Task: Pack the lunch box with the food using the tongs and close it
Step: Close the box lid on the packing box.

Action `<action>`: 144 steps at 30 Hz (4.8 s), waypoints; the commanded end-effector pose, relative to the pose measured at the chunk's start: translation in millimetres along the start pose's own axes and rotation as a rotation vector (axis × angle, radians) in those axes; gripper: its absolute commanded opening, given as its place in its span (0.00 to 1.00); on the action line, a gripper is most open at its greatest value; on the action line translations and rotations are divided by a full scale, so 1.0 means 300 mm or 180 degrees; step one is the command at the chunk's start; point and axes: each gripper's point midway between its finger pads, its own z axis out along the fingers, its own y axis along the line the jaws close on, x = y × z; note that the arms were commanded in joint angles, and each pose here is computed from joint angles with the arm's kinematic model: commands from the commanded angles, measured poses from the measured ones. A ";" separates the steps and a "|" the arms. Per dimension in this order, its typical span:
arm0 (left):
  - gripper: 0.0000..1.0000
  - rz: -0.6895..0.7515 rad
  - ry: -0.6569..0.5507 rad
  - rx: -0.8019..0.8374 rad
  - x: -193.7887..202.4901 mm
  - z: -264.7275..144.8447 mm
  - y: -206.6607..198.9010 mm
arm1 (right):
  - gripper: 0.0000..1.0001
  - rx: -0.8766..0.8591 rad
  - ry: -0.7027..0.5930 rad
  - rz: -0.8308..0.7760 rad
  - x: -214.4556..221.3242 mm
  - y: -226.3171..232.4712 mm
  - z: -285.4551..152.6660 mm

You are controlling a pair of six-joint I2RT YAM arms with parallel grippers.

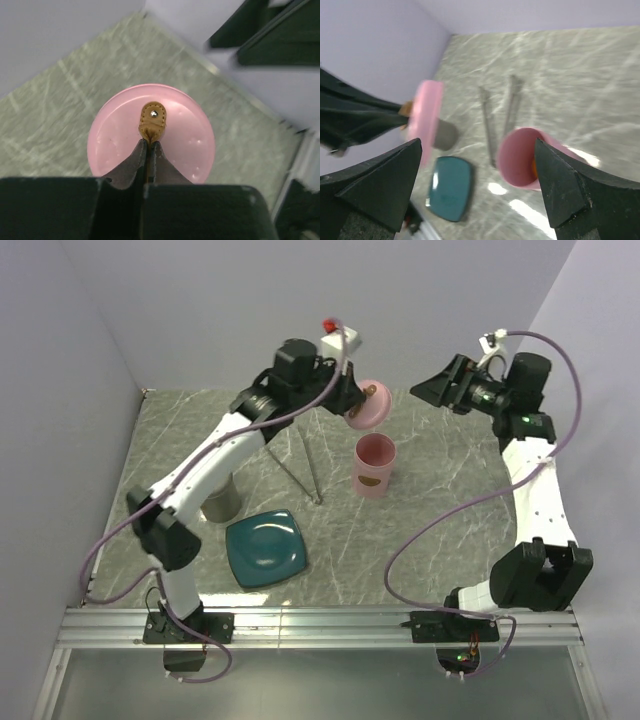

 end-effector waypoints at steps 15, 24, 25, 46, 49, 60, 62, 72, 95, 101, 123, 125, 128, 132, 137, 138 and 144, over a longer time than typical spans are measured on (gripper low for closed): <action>0.00 0.0973 0.1336 -0.0261 0.345 0.161 0.102 | 1.00 0.0673 -0.0037 -0.0454 -0.011 -0.109 -0.181; 0.00 0.0969 0.1291 -0.0036 0.370 0.223 0.041 | 1.00 0.0679 -0.0064 -0.0469 -0.011 -0.104 -0.187; 0.00 0.0984 0.1298 -0.0012 0.379 0.234 0.032 | 1.00 0.0684 -0.0064 -0.0464 -0.009 -0.106 -0.188; 0.00 0.1089 0.1176 0.0132 0.424 0.338 -0.032 | 1.00 0.0860 -0.0191 -0.0472 -0.011 -0.138 -0.218; 0.00 0.1056 0.1205 0.0146 0.440 0.348 -0.032 | 1.00 0.0836 -0.0183 -0.0470 -0.014 -0.136 -0.217; 0.00 0.1070 0.1234 0.0149 0.447 0.339 -0.030 | 1.00 0.0754 -0.0167 -0.0419 -0.009 -0.133 -0.208; 0.00 0.1054 0.1277 0.0161 0.468 0.343 -0.028 | 1.00 0.0745 -0.0163 -0.0420 -0.009 -0.130 -0.208; 0.00 0.0900 0.1527 0.0318 0.586 0.373 -0.018 | 1.00 0.0737 -0.0141 -0.0401 0.005 -0.132 -0.209; 0.00 0.0602 0.2053 0.0630 0.626 0.131 -0.122 | 1.00 0.0539 -0.0027 -0.0234 0.052 -0.136 -0.181; 0.04 0.0614 0.2103 0.0605 0.640 0.118 -0.120 | 1.00 0.0536 -0.0006 -0.0225 0.063 -0.141 -0.180; 0.60 0.0959 0.1159 0.0692 0.304 0.088 -0.180 | 0.99 0.0603 0.0126 -0.0738 0.030 -0.126 -0.210; 0.76 0.0938 0.1033 0.0675 0.254 0.060 -0.174 | 1.00 0.0646 0.0185 -0.1033 0.013 -0.129 -0.222; 0.83 0.0829 0.0895 0.0681 0.195 0.018 -0.158 | 1.00 0.0577 0.0340 -0.1274 0.002 -0.119 -0.233; 0.88 0.0668 0.0724 0.0770 0.127 -0.064 -0.126 | 1.00 0.0152 0.0564 -0.1657 0.018 -0.059 -0.236; 0.88 0.0466 0.0416 0.0813 0.030 -0.257 -0.084 | 1.00 -0.0293 0.1018 -0.2499 0.071 -0.038 -0.225; 0.88 0.0470 0.0362 0.0814 0.016 -0.287 -0.083 | 1.00 -0.0376 0.1129 -0.2655 0.090 -0.029 -0.216; 0.89 0.0496 0.0137 0.0768 0.024 -0.488 -0.088 | 1.00 -0.0920 0.2007 -0.3964 0.297 -0.021 -0.160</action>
